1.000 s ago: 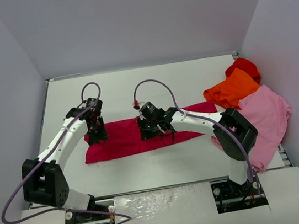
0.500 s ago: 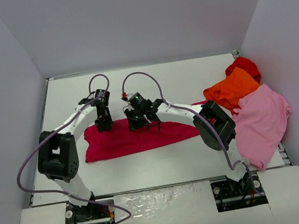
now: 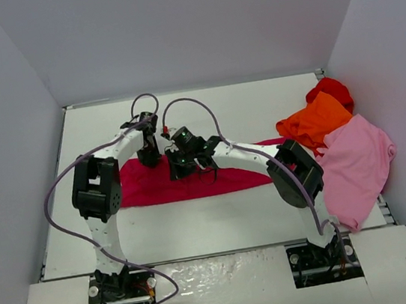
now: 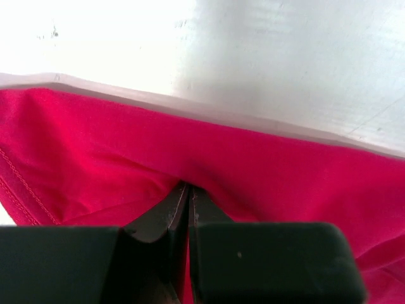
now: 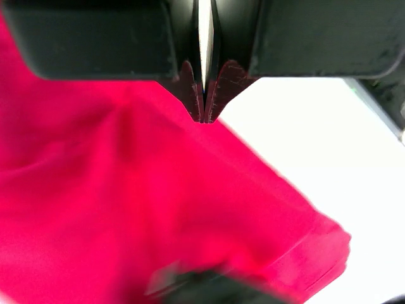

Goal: Fold and stack the t-shirts
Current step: Fold the other side of the tshirt into a rectangle

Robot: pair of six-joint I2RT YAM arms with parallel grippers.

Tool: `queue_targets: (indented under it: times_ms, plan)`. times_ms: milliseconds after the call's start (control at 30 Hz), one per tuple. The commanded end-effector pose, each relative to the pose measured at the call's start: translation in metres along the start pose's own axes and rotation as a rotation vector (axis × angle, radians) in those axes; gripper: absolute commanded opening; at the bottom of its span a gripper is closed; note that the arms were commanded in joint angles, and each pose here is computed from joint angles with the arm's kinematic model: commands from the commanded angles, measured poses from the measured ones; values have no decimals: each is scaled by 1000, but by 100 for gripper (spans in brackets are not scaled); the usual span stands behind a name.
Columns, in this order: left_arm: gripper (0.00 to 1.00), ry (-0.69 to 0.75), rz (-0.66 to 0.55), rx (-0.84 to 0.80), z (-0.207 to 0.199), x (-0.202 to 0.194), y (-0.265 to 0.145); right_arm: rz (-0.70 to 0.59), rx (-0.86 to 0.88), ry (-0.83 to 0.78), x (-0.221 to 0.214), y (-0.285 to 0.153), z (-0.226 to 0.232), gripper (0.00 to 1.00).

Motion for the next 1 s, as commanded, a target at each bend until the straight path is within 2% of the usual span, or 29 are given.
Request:
queue_targets:
  times_ms: [0, 233, 400, 667, 967]
  plan:
    - [0, -2, -8, -1, -6, 5, 21, -47, 140, -58, -4, -33, 70, 0]
    - [0, -1, 0, -12, -7, 2, 20, -25, 194, -145, -32, -5, 116, 0]
    - [0, -14, 6, -46, -7, -10, 11, -27, 129, -196, -37, 26, 101, 0]
    - [0, -27, -2, -74, -4, -22, -6, -56, 120, -221, -17, 42, 95, 0]
    - [0, -40, -16, -88, 0, -28, -24, -92, 41, -261, 0, 62, 68, 0]
Point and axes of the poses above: each gripper's point midway between its finger pads, its own y axis out along the fingers, its own z axis along the line the jaws close on, x = y × z, the point moved 2 cm from there along -y, back along the fingers, and after that the axes turned 6 degrees about y, right-handed, at the moved point
